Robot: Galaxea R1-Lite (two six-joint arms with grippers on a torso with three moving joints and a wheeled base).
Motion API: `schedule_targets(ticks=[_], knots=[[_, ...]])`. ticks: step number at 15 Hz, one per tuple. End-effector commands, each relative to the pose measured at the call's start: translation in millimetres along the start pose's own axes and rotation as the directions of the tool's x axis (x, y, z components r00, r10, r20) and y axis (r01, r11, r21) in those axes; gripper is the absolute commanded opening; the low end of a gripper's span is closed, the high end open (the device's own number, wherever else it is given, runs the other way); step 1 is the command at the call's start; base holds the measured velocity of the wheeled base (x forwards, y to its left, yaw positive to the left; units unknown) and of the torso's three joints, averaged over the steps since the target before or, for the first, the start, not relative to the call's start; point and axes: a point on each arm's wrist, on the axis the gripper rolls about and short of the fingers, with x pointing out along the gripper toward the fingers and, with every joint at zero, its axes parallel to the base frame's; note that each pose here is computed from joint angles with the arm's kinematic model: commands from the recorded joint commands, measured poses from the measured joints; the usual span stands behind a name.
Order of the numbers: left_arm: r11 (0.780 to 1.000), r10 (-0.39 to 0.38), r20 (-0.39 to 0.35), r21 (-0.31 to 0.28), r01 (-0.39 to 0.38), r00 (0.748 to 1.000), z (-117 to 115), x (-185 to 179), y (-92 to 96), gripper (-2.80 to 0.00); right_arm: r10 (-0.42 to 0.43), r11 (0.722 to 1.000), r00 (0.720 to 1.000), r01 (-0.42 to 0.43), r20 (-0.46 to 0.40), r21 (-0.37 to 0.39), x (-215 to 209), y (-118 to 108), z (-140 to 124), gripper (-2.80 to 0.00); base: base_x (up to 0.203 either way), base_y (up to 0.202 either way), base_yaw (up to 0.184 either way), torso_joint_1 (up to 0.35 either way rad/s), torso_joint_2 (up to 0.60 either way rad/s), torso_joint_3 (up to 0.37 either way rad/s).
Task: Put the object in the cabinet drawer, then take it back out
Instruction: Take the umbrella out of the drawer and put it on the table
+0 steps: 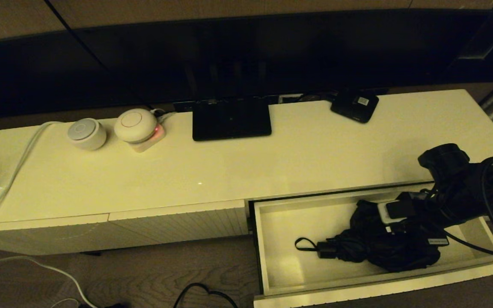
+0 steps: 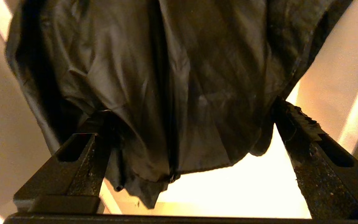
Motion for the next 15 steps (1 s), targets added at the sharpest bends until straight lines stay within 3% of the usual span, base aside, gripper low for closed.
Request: schedule_targets(ticks=[1,14,15], knots=[[1.000,0.000,-0.003,0.000,0.000,1.000,-1,0,0.0,-2.80,0.015,1.000,1.000,-0.015,-0.001,-0.005,11,0,-1,0.00,0.000,0.000,0.000,0.000,0.00,0.000],[1.000,0.000,-0.003,0.000,0.000,1.000,-1,0,0.0,-2.80,0.047,0.999,0.999,-0.047,-0.002,0.008,25,5,0,0.00,0.000,0.000,0.000,0.000,0.00,0.000],[1.000,0.000,-0.003,0.001,0.000,1.000,-1,0,0.0,-2.80,0.045,0.999,0.999,-0.045,-0.004,0.008,24,5,0,-2.80,0.000,0.000,0.000,0.000,0.00,0.000]])
